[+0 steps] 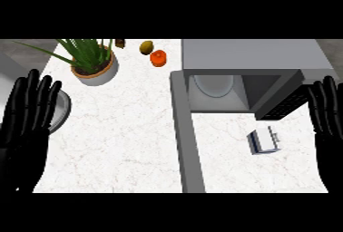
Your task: Pick up the milk, place it into the microwave and close the microwave
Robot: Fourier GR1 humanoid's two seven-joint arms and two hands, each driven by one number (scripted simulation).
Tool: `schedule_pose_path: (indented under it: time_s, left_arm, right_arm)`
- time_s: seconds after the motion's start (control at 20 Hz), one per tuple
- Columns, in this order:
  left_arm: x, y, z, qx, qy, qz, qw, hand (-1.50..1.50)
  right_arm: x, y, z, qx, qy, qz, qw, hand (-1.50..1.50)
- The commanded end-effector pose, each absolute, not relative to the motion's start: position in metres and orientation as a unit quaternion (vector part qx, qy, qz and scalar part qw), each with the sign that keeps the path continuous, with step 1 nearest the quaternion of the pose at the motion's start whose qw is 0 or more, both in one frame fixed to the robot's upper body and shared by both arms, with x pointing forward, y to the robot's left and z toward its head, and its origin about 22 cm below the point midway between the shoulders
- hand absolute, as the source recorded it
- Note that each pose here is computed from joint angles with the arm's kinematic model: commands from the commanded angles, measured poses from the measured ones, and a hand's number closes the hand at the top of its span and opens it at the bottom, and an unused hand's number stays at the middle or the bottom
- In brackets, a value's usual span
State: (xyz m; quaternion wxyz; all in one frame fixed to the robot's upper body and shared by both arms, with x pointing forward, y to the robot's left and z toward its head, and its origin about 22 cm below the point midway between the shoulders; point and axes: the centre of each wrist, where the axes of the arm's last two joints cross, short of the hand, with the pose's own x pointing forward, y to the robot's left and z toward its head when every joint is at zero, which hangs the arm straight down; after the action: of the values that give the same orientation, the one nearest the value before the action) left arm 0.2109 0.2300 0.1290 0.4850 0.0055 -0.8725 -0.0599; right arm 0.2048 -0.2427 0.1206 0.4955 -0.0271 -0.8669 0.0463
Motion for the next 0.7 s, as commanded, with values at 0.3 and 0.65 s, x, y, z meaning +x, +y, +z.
schedule_pose_path:
  time_s: [0.3,0.65]
  left_arm:
    - [0.224,0.262,0.116,0.036,-0.827,0.031,0.56,-1.5]
    - [0.183,0.26,0.116,0.034,-0.82,0.039,0.571,-1.5]
  right_arm:
    - [0.217,-0.21,0.098,-0.031,-0.841,-0.053,0.538,-1.5]
    - [0.213,-0.167,0.085,-0.026,-0.84,-0.057,0.538,-1.5]
